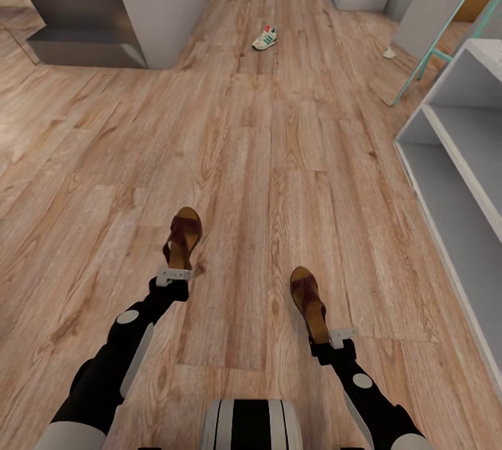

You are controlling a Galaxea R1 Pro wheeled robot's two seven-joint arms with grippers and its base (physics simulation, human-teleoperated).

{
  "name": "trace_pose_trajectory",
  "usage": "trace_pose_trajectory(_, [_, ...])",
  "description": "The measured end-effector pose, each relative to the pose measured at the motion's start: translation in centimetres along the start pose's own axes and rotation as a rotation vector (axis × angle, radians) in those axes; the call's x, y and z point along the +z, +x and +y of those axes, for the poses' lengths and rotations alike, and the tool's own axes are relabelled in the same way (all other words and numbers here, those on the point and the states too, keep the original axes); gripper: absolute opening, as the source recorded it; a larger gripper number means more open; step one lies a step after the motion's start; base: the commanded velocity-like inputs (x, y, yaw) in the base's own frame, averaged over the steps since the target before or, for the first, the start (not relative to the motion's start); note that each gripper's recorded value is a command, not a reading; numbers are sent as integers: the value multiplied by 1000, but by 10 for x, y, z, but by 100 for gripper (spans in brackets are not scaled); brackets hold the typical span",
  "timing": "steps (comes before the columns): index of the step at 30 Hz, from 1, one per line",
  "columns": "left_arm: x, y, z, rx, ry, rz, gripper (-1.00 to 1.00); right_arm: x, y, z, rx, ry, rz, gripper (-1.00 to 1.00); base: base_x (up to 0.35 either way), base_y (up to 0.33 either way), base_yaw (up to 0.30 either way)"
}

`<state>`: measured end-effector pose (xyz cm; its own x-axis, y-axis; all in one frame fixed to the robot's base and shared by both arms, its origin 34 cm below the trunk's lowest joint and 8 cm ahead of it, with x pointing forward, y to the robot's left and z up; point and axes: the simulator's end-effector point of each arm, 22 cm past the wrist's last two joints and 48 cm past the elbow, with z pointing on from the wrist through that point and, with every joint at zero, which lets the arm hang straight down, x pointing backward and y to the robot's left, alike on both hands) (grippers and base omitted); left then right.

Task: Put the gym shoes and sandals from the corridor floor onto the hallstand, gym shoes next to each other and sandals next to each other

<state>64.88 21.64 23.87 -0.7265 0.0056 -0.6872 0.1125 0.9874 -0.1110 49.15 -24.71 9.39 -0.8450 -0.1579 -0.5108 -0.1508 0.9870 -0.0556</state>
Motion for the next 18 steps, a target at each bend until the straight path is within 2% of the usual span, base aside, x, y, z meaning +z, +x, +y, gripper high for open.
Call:
trace_pose_trajectory(8, [-18,16,9,12,-18,22,-100,-6,-20,-1,-1,3,-35,-100,0,0,0])
trace_pose_trajectory(11, [-30,38,17,15,-33,56,-100,-8,-27,0,-1,2,-48,-100,0,0,0])
trace_pose_trajectory(18, [-59,74,49,-32,-104,96,-100,-14,-44,-3,-3,7,-78,-100,0,0,-16])
